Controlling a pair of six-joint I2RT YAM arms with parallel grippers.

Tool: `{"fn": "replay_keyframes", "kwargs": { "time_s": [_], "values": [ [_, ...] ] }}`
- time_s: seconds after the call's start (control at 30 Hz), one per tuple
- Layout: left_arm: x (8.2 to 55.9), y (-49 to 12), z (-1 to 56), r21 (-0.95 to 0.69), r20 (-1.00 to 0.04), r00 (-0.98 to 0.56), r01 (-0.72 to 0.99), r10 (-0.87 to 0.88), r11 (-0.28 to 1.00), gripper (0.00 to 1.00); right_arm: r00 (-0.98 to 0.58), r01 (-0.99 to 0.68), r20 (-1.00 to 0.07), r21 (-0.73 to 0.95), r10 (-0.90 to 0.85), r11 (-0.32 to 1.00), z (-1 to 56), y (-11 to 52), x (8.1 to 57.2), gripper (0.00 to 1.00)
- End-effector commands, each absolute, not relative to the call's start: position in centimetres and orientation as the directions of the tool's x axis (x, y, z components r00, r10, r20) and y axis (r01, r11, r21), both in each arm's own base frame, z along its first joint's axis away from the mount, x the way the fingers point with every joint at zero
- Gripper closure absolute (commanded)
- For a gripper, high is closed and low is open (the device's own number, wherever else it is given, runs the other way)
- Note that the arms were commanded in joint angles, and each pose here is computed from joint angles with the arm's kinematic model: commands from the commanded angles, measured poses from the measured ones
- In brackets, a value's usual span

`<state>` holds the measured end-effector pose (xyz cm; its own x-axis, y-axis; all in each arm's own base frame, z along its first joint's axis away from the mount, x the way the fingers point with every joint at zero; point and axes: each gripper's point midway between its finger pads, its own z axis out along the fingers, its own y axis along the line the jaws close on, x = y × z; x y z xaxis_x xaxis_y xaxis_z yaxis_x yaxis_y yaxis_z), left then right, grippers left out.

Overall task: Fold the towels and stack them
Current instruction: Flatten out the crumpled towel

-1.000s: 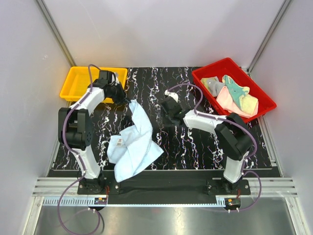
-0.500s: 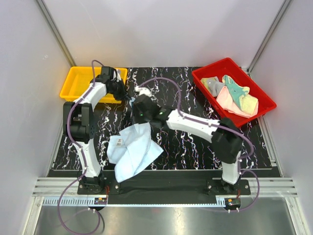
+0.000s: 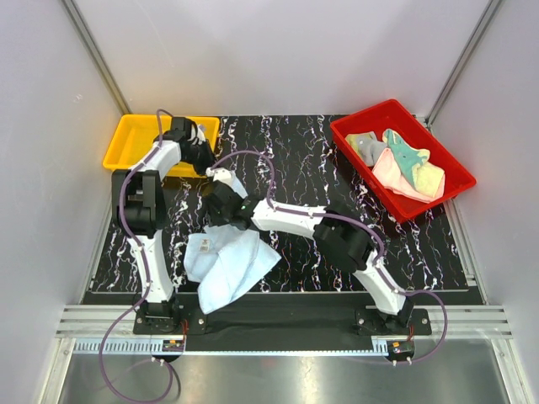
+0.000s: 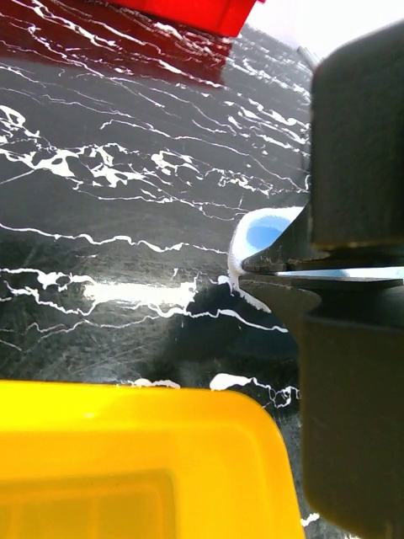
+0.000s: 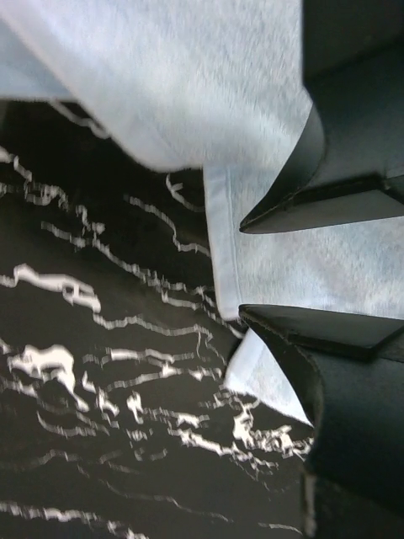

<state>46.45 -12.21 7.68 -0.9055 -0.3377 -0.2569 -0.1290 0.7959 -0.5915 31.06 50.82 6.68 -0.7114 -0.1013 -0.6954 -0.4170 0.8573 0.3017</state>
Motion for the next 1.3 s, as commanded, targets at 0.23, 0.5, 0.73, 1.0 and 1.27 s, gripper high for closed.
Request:
{"fn": "replay_keyframes", "kwargs": {
  "time_s": [0.23, 0.5, 0.73, 1.0, 1.27],
  "values": [
    [47.3, -12.2, 10.4, -0.693, -0.255, -0.911, -0.061, -0.324, 0.718, 1.00, -0.573, -0.571, -0.808, 0.269, -0.141, 0.775, 7.5, 55.5, 30.3, 0.51],
    [46.7, -11.9, 9.7, -0.673, -0.247, -0.916, -0.072, -0.315, 0.736, 1.00, -0.578, -0.563, -0.790, 0.205, -0.204, 0.801, 4.0, 55.7, 29.5, 0.50],
    [46.5, -11.7, 9.7, -0.667, -0.249, -0.913, -0.080, -0.323, 0.741, 1.00, -0.579, -0.547, -0.771, 0.125, -0.266, 0.828, 1.9, 54.2, 29.1, 0.57],
    [46.4, -11.5, 10.0, -0.657, -0.255, -0.903, -0.101, -0.346, 0.747, 1.00, -0.568, -0.514, -0.729, -0.049, -0.382, 0.856, -0.9, 51.1, 28.8, 0.61],
    [46.1, -11.1, 10.3, -0.643, -0.269, -0.892, -0.114, -0.362, 0.757, 1.00, -0.535, -0.480, -0.698, -0.213, -0.477, 0.851, -2.6, 48.5, 28.4, 0.61]
  ]
}}
